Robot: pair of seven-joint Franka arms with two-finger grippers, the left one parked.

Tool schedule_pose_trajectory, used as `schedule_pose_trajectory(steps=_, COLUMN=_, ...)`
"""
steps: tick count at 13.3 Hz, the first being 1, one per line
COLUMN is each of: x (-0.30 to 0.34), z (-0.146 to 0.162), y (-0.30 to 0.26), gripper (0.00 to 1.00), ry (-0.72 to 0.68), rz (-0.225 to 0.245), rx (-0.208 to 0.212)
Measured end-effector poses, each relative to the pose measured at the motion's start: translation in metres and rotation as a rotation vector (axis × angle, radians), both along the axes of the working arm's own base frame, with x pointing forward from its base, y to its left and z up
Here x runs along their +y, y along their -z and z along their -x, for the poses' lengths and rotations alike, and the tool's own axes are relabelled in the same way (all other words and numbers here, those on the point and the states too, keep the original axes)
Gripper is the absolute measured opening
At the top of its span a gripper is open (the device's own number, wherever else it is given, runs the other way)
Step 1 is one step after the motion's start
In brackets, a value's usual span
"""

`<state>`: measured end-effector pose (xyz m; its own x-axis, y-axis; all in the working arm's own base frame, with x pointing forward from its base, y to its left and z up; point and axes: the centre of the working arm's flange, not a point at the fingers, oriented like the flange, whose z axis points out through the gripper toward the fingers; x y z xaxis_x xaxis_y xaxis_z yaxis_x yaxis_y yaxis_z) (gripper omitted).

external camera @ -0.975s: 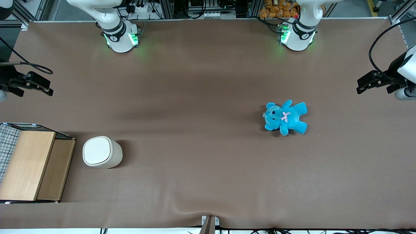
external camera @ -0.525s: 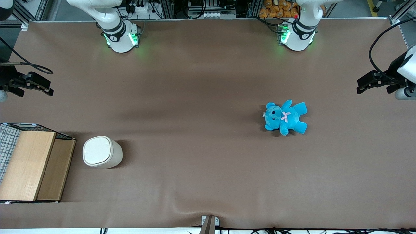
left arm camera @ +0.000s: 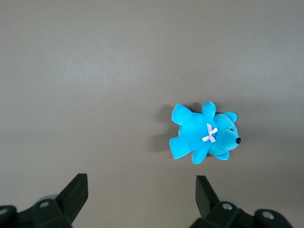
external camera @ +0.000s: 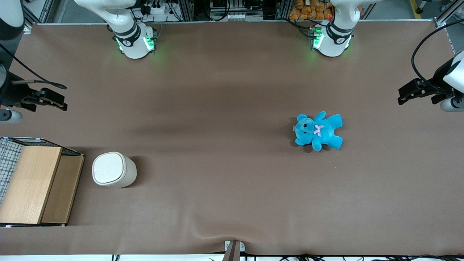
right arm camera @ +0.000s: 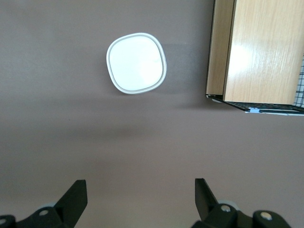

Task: Open trash can with right arm
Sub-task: 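Move the right gripper over the white trash can's lid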

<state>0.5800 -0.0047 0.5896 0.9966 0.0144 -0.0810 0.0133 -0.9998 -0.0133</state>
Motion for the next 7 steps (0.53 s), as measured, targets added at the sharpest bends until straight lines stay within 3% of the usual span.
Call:
schedule_pose_trajectory(steps=3, x=0.012, z=-0.006, y=0.013, gripper=1.0, ry=-0.02, rz=0.0, rx=0.017)
schedule_pose_trajectory(steps=7, x=0.017, z=-0.028, y=0.041, gripper=1.0, ry=-0.026, rz=0.001, rx=-0.003)
